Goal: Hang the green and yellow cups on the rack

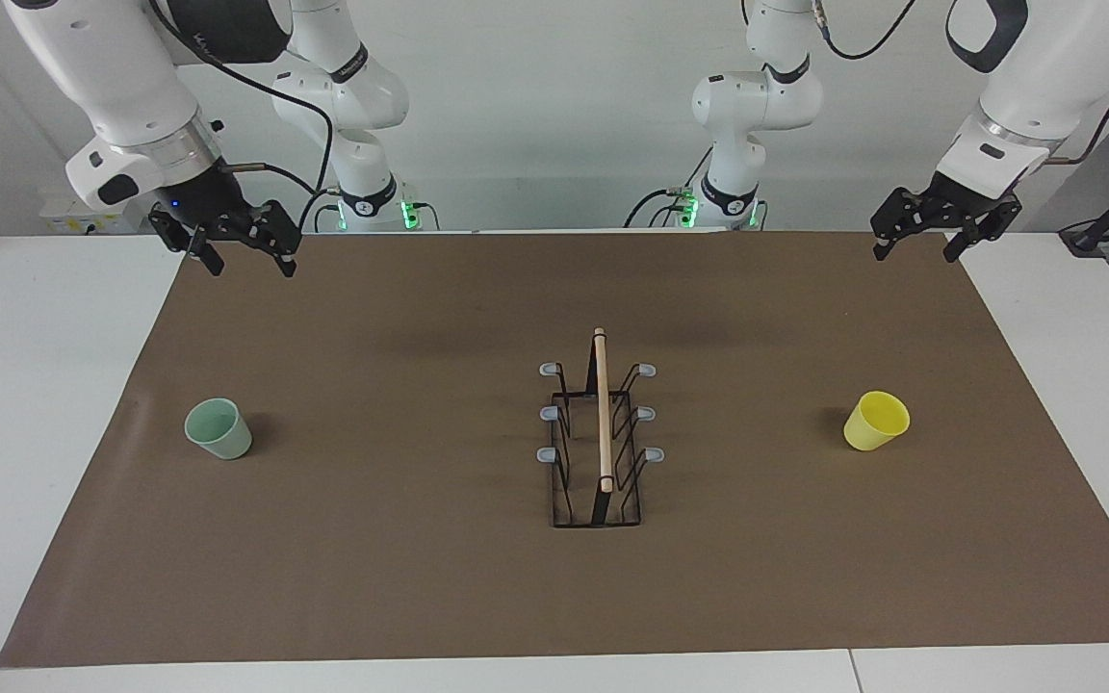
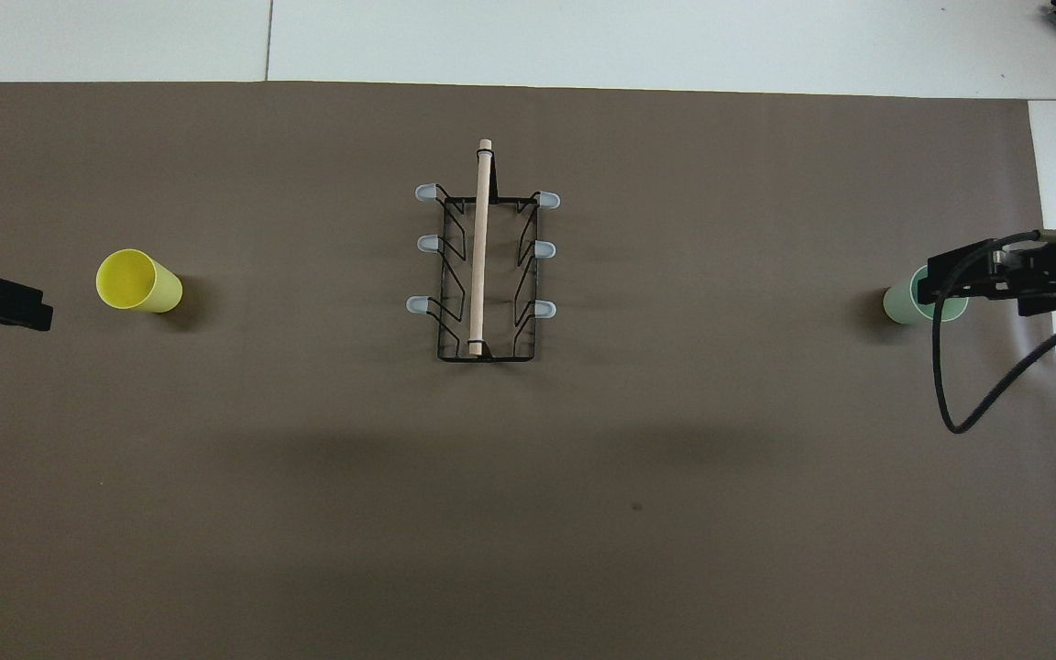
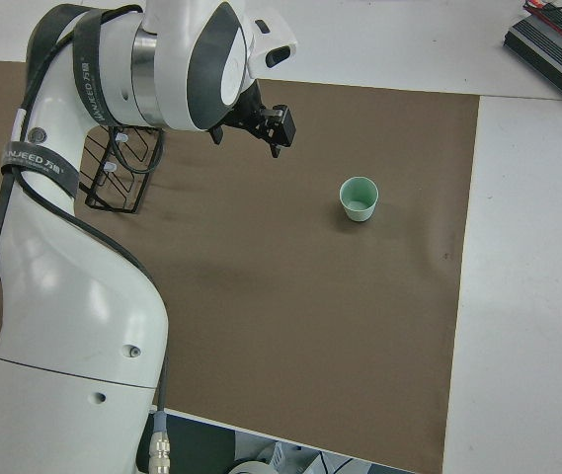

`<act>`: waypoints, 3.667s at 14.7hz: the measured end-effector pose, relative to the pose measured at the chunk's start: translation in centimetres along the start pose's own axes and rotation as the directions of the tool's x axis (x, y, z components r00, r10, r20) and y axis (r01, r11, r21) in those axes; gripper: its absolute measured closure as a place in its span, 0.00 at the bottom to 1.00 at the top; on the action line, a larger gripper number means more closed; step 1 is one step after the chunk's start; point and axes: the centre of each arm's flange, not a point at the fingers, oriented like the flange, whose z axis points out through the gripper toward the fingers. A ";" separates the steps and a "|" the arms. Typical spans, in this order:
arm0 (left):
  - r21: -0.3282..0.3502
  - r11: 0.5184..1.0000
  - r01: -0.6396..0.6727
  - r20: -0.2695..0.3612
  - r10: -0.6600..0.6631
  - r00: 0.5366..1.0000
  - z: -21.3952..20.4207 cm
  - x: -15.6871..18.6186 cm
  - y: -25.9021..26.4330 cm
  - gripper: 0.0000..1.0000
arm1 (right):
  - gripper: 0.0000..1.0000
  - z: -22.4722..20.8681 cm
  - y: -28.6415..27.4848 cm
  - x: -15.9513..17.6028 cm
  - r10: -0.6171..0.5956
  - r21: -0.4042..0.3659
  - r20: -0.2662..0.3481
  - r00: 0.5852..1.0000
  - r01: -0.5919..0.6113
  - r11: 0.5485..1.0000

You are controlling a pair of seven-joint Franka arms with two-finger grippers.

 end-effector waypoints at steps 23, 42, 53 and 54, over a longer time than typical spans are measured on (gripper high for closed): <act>-0.005 1.000 -0.001 0.020 0.001 1.000 1.1 0.5 0.1 0.00 | 0.00 2.9 0.3 1.0 -0.079 -0.068 -0.013 0.997 0.078 0.995; -0.225 0.714 0.663 0.159 -0.644 0.748 9.9 6.6 -10.9 0.00 | 0.00 18.5 -2.5 0.8 -0.665 -0.404 0.509 0.546 0.834 0.375; -0.201 0.321 0.925 0.318 -0.872 0.372 19.3 11.9 -18.7 0.00 | 0.00 22.7 -0.7 1.4 -0.554 -0.154 0.831 0.046 0.977 -0.149; -0.200 0.280 0.939 0.340 -0.879 0.335 20.4 12.1 -19.4 0.00 | 0.00 23.7 -0.7 1.6 -0.541 -0.142 0.841 0.025 0.974 -0.176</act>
